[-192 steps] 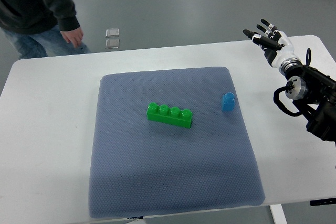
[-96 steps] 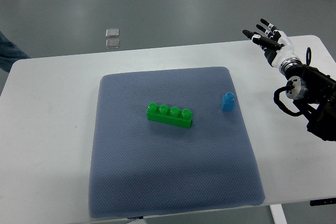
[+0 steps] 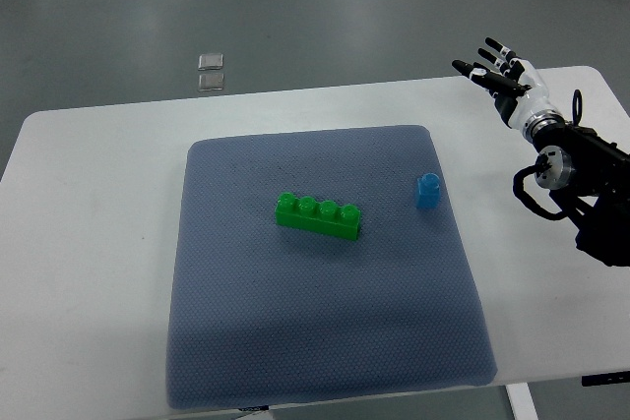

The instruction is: Stack blue block on green block with right hand

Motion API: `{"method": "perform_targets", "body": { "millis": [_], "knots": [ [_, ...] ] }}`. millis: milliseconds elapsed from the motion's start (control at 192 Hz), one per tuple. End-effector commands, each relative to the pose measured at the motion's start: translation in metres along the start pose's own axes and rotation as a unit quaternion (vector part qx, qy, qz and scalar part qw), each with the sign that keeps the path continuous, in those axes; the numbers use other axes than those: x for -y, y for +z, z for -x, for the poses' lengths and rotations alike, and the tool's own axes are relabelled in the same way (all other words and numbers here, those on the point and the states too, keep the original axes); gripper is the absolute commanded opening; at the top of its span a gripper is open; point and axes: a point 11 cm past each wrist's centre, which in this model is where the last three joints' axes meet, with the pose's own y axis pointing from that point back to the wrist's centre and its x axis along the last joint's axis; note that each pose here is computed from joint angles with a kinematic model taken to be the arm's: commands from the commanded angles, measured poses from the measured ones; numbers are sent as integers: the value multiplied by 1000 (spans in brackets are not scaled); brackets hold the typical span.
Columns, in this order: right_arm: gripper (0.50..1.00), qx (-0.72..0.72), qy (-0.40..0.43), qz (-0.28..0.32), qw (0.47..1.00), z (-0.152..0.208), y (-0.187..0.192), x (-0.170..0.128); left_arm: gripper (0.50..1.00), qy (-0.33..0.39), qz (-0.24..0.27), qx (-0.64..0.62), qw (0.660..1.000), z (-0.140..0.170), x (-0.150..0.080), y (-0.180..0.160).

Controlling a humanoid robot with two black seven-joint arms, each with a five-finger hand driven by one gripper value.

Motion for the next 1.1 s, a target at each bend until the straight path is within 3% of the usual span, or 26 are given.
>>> {"method": "perform_targets", "body": {
  "millis": [0, 281, 598, 978, 1097],
  "knots": [
    [917, -14, -7, -1, 1000, 3, 0, 0, 1000, 0, 0, 0, 1000, 0, 0, 0],
    [917, -38, -43, -2, 998, 10, -2, -1, 1000, 0, 0, 0, 1000, 0, 0, 0],
    [917, -100, -58, 3, 993, -5, -7, -4, 1000, 0, 0, 0, 1000, 0, 0, 0],
    [917, -154, -109, 12, 982, 10, -9, -12, 1000, -1, 0, 0, 1000, 0, 0, 0],
    [917, -233, -143, 12, 962, 17, -14, -14, 1000, 0, 0, 0, 1000, 0, 0, 0]
  ]
}}
